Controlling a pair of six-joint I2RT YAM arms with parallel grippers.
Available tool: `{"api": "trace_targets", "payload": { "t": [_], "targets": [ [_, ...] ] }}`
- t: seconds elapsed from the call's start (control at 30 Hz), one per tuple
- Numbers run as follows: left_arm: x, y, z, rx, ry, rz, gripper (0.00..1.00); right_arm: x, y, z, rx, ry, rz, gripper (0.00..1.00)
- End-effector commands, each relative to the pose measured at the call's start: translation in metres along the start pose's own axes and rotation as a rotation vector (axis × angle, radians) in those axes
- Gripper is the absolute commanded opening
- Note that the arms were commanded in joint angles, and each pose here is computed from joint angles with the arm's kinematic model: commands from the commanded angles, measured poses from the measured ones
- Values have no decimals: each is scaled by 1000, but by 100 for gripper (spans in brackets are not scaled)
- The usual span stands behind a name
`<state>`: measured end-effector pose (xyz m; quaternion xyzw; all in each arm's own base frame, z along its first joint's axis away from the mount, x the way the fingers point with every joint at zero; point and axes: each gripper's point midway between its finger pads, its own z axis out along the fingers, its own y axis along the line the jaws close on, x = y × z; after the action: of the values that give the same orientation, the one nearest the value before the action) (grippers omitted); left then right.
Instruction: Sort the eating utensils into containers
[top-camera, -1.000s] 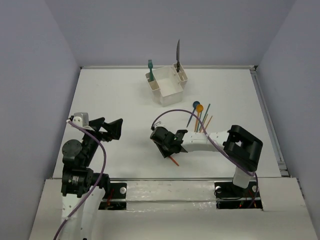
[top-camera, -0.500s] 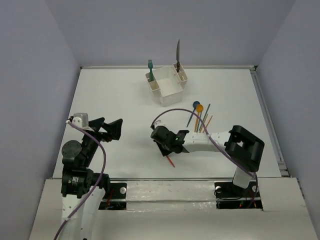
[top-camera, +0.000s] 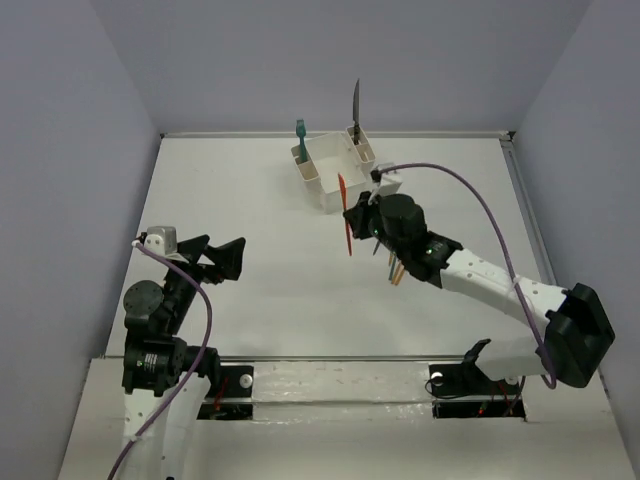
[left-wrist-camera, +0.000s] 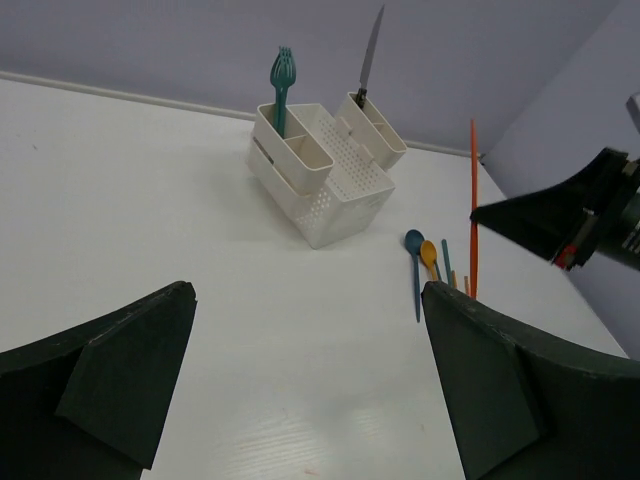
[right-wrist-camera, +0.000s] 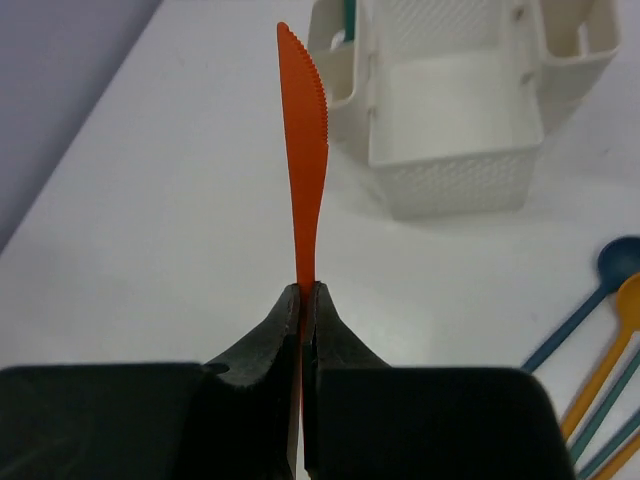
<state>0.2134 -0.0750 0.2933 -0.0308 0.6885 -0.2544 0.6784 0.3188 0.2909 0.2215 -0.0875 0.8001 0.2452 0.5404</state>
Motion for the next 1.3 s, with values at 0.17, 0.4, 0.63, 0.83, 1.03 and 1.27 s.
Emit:
{"api": "trace_targets", "payload": {
  "t": [0.17, 0.4, 0.63, 0.83, 1.03, 1.27],
  "targets": [
    [-2, -2, 7, 24, -3, 11, 99, -195, -60, 54, 3, -575, 54, 0],
    [1, 0, 10, 16, 18, 11, 99, -242, -121, 119, 94, -714, 42, 0],
    [5, 0, 13, 20, 36, 8, 99, -262, -148, 168, 136, -782, -32, 0],
    [8, 1, 16, 20, 49, 6, 99, -244, -164, 205, 155, -754, -94, 0],
    [10, 3, 17, 16, 57, 6, 99, -216, -172, 221, 151, -707, -107, 0],
    [9, 1, 17, 22, 55, 7, 99, -182, -177, 229, 134, -661, -122, 0]
  ]
}}
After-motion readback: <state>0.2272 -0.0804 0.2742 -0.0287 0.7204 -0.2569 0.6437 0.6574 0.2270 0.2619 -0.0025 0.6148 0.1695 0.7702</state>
